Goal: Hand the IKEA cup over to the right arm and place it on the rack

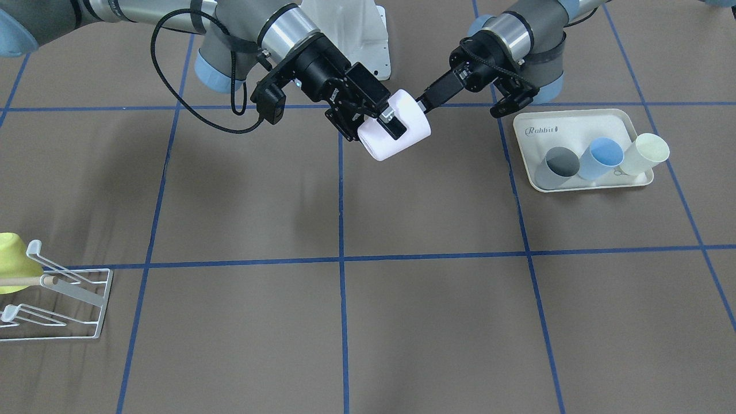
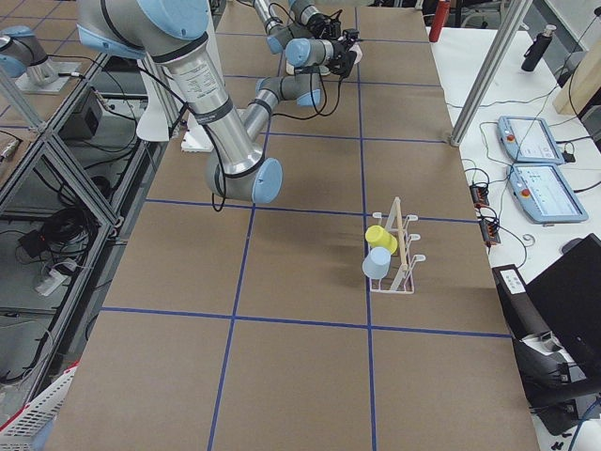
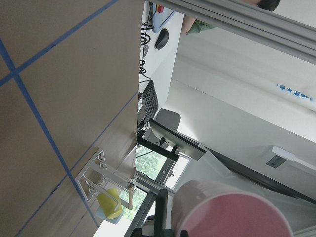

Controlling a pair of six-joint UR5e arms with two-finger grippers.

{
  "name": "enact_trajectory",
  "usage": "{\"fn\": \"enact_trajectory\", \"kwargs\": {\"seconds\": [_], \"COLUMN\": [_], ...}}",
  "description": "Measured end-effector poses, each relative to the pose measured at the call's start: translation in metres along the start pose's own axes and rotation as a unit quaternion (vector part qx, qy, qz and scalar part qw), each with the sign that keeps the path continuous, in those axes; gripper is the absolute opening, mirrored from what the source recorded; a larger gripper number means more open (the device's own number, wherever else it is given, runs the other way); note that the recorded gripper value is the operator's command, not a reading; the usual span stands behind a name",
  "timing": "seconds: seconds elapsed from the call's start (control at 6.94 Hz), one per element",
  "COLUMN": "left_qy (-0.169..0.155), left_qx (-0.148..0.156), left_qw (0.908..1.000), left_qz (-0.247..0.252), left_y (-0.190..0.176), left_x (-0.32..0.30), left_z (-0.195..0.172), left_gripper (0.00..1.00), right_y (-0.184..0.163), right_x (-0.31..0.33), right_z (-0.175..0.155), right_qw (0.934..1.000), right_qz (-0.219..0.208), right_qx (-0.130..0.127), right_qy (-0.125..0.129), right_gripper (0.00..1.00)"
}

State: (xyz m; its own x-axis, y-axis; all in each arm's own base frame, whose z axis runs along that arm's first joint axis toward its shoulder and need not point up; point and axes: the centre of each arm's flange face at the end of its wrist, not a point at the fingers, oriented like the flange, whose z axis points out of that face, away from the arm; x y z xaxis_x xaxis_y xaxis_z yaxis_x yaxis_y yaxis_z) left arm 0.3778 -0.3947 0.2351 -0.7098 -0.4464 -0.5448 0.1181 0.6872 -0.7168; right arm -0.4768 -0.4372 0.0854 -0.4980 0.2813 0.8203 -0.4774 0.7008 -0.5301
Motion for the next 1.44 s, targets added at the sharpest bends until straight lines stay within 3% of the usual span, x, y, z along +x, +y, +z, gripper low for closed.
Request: {"fn": "enact_trajectory", "kwargs": {"seconds": [0.72,1.15,1.44], "left_qy": [-0.01,-0.025,-0.061], "left_qx": [-0.002,-0.007,0.0], "left_qw": [0.9999,0.9994,0.9971], "left_qz": [0.011,0.024,0.046], "left_y": [-0.005,-0.033,-0.071], "left_x": [0.0,0.011,0.037], "left_z": [-0.005,-0.034,-0.063], "left_gripper": [1.0,1.0,1.0], "right_y": [-0.008,-0.047,-0.096], "right_x": [-0.006,0.006,0.03], "right_z": [-0.005,-0.012,-0.026], "right_qw": [1.0,0.9967,0.9851], "right_qz": [-0.005,-0.074,-0.151], "right_qx": [0.002,0.034,0.076], "right_qy": [-0.005,0.006,0.031], "right_gripper": [0.0,0.0,0.0]}}
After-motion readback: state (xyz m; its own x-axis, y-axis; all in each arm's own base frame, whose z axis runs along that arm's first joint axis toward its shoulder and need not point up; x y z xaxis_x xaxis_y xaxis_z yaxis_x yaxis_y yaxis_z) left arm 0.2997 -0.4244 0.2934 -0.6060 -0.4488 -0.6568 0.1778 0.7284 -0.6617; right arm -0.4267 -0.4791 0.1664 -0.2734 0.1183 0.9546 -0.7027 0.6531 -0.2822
